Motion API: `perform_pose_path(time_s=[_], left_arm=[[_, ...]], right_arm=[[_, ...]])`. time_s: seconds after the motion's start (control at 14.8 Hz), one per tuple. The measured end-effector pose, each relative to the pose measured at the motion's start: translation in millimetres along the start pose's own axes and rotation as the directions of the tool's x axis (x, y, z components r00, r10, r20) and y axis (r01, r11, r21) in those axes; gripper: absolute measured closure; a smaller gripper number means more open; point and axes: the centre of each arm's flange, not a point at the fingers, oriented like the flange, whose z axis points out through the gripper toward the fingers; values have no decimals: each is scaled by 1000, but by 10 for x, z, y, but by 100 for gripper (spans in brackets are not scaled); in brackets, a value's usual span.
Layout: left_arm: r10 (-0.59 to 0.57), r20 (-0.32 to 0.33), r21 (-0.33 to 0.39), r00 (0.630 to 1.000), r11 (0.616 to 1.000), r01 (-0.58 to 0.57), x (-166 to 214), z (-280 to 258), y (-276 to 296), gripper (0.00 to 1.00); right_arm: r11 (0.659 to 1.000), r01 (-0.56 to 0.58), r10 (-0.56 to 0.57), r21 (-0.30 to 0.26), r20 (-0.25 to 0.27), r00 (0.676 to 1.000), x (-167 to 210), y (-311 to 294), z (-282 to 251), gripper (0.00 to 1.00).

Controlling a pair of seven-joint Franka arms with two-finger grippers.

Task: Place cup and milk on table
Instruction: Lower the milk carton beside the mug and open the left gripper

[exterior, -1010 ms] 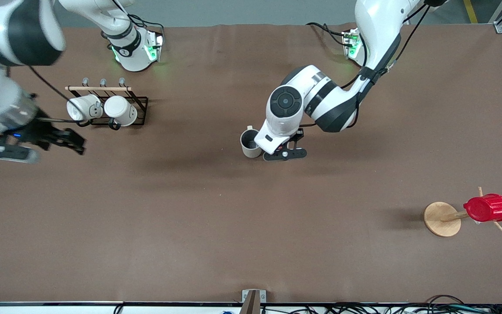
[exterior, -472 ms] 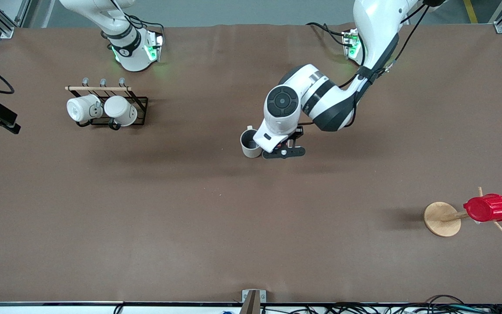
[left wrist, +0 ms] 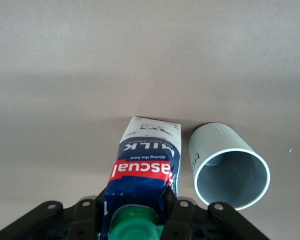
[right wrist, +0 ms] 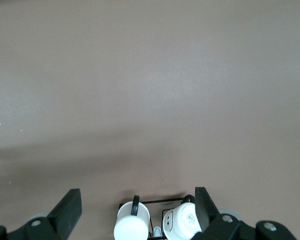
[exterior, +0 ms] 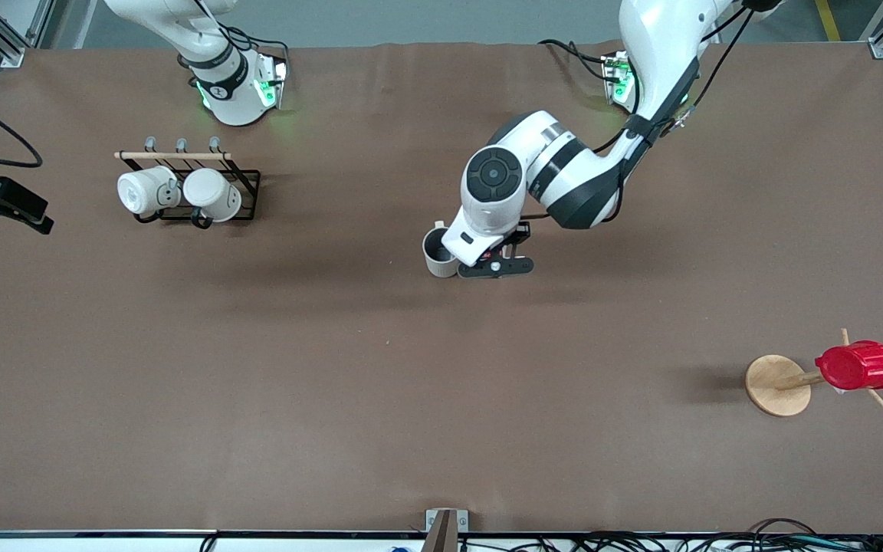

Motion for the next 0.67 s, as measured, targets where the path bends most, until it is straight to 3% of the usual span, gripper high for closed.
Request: perform_pose_path(time_s=[0.13,0.2,0.61,0.67], left_arm=[[1,-1,0,1000,1000,-1,-2,-1,4,63],[1,-2,-2,1000,1000,-1,0,-5,5,57],[-17,-44,-34,999,999,16,88,-292,-52,2],[-25,-66,-47,998,999,22,97,-451,-93,0]], right_arm=[[1000,1,-1,0,6,1000,-7,-7,5,0],[1000,1,-1,0,7,1000,-7,-7,5,0],[1000,1,-1,0,9,1000,-10,-7,8,0],[1000,1,-1,0,9,1000,-10,-7,8,0]])
